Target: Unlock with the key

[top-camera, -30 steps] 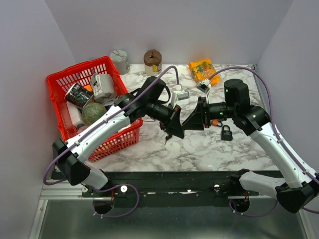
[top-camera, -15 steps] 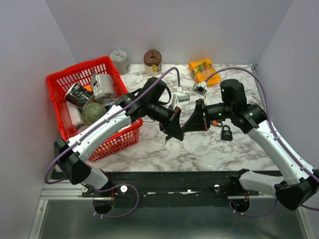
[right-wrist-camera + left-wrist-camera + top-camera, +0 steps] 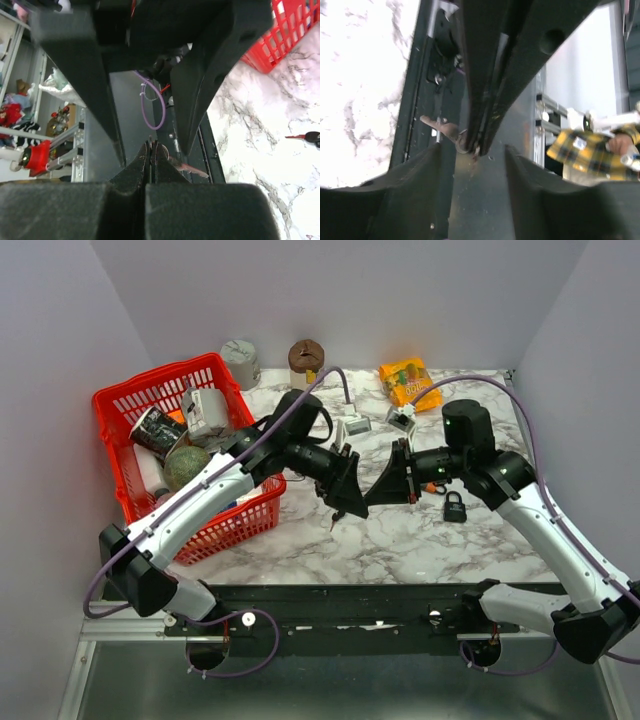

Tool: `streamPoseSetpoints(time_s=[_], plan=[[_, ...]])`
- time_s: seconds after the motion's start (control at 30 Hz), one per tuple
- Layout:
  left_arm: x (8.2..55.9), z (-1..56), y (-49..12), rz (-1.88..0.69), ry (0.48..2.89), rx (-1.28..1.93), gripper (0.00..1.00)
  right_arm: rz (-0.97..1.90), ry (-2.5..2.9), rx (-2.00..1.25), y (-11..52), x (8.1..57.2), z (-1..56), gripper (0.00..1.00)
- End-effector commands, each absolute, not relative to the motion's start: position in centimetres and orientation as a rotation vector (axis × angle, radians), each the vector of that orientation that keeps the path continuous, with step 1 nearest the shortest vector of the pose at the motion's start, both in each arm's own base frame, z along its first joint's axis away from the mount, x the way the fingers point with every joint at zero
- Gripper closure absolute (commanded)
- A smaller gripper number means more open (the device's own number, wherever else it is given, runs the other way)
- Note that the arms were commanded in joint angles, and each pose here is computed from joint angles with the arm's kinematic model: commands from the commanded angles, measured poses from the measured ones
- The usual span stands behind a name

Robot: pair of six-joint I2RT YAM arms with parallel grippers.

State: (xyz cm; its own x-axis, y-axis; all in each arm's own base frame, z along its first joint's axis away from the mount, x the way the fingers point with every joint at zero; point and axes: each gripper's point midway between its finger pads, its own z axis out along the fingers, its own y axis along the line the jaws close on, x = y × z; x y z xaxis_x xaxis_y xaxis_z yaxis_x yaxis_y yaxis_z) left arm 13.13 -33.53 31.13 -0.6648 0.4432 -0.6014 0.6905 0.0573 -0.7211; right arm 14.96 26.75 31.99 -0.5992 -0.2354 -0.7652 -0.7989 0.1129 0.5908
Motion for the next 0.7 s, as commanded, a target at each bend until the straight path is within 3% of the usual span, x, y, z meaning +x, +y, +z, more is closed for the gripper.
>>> streamPoseSetpoints(time_s=[0.0,0.1,0.23,0.53,0.67], plan=[[16.3,33.1,-32.3,-1.578,2.029,0.945,0.25,1.371,1.864,-0.93,26.3,15.9,33.1,0.99],[19.5,34.9,-30.7,-1.562,1.996,0.669,0.18,1.228,1.796,-0.829,25.3,17.4,34.0,0.99],[22.0,36.4,-30.2,-1.607,2.044,0.33,0.18,1.075,1.721,-0.738,24.1,19.2,35.2,0.99],[23.7,34.4,-31.0,-1.761,2.366,-0.366,0.28,0.788,1.51,-0.756,22.6,22.1,37.4,0.99],[23.8,34.4,-31.5,-1.853,2.367,-0.518,0.28,0.706,1.446,-0.813,22.8,22.6,37.5,0.99]])
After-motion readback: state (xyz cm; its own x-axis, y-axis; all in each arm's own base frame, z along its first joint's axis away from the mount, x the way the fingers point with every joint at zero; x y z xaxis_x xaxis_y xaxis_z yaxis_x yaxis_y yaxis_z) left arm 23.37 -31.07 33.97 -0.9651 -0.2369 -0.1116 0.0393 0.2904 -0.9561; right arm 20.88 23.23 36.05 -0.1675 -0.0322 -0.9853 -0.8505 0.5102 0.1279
